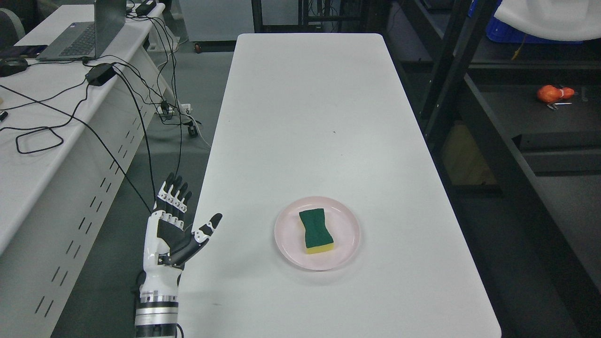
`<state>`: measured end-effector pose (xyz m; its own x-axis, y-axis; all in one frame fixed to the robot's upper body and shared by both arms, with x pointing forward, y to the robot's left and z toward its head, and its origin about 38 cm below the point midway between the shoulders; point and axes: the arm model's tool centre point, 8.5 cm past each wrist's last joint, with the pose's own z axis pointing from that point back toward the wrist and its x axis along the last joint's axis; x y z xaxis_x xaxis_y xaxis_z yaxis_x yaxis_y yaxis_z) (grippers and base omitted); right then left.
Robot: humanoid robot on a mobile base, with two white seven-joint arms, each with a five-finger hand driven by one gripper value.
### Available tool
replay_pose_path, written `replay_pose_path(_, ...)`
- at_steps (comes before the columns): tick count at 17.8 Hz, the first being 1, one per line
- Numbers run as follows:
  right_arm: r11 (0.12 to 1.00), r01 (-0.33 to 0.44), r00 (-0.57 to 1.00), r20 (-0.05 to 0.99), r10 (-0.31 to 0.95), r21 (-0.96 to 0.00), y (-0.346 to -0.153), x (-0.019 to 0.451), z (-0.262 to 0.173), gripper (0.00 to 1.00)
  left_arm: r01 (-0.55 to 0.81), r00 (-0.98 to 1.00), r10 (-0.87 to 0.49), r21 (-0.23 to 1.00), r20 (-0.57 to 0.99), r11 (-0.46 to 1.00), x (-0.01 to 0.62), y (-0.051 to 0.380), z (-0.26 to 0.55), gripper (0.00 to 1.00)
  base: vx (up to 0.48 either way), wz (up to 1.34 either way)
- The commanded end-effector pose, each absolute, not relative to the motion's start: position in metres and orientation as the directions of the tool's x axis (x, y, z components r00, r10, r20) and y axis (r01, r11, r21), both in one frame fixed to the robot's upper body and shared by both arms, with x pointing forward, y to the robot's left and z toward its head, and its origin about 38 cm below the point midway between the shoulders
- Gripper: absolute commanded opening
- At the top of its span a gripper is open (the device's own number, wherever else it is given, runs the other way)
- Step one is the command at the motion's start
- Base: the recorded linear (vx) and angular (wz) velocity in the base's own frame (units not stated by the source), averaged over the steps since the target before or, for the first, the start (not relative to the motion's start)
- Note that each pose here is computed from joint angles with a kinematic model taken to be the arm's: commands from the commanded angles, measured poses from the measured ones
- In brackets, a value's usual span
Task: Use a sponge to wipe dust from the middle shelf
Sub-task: 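Raise the left hand and move it toward the sponge on the pink plate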
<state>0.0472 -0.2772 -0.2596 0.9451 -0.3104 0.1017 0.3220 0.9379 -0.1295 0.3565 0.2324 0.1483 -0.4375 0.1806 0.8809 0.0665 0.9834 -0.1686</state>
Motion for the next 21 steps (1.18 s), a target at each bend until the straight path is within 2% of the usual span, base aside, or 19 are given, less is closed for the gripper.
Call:
replay_pose_path(1, 0.937, 0.319, 0.948, 0.053, -0.315, -0.144, -0.287, 0.046, -0.259, 1.00, 0.048, -0.463, 0.128, -0.119, 0.877, 0.992, 0.375, 0.265, 0.154, 0.99, 0.000, 0.00)
replay_pose_path(5, 0.937, 0.319, 0.948, 0.053, -0.315, -0.144, -0.287, 0.046, -0.259, 1.00, 0.046, -0.305, 0.098, -0.088, 0.947, 0.995, 0.388, 0.274, 0.145, 0.97, 0.000, 0.00)
replay_pose_path(7, 0.937, 0.319, 0.948, 0.053, -0.315, -0.144, -0.287, 0.046, -0.259, 1.00, 0.061, -0.355, -0.098, 0.127, 0.930, 0.990, 0.404, 0.283, 0.171, 0.97, 0.000, 0.00)
replay_pose_path(10, 0.937, 0.319, 0.948, 0.053, -0.315, -0.144, -0.287, 0.046, -0.259, 1.00, 0.021, -0.453, -0.354, 0.407, 0.818, 0.913, 0.423, 0.287, 0.211, 0.97, 0.000, 0.00)
replay_pose_path(12, 0.937, 0.319, 0.948, 0.053, -0.315, -0.144, -0.287, 0.046, -0.259, 1.00, 0.009, -0.508, -0.521, 0.609, 0.686, 0.793, 0.431, 0.275, 0.217, 0.94, 0.000, 0.00)
replay_pose_path(14, 0.937, 0.319, 0.948, 0.053, -0.315, -0.144, -0.287, 0.046, -0.259, 1.00, -0.006, -0.569, -0.653, 0.791, 0.500, 0.611, 0.438, 0.260, 0.208, 0.93, 0.000, 0.00)
replay_pose_path(16, 0.937, 0.319, 0.948, 0.053, -0.315, -0.144, -0.287, 0.046, -0.259, 1.00, -0.048, -0.617, -0.722, 0.901, 0.313, 0.432, 0.450, 0.249, 0.210, 0.89, 0.000, 0.00)
replay_pose_path(18, 0.937, 0.319, 0.948, 0.053, -0.315, -0.144, -0.287, 0.046, -0.259, 1.00, -0.072, -0.661, -0.731, 0.954, 0.172, 0.290, 0.463, 0.231, 0.218, 0.89, 0.000, 0.00)
replay_pose_path(21, 0.937, 0.319, 0.948, 0.053, -0.315, -0.144, -0.287, 0.046, -0.259, 1.00, -0.092, -0.744, -0.667, 0.994, -0.030, 0.058, 0.475, 0.196, 0.224, 0.91, 0.000, 0.00)
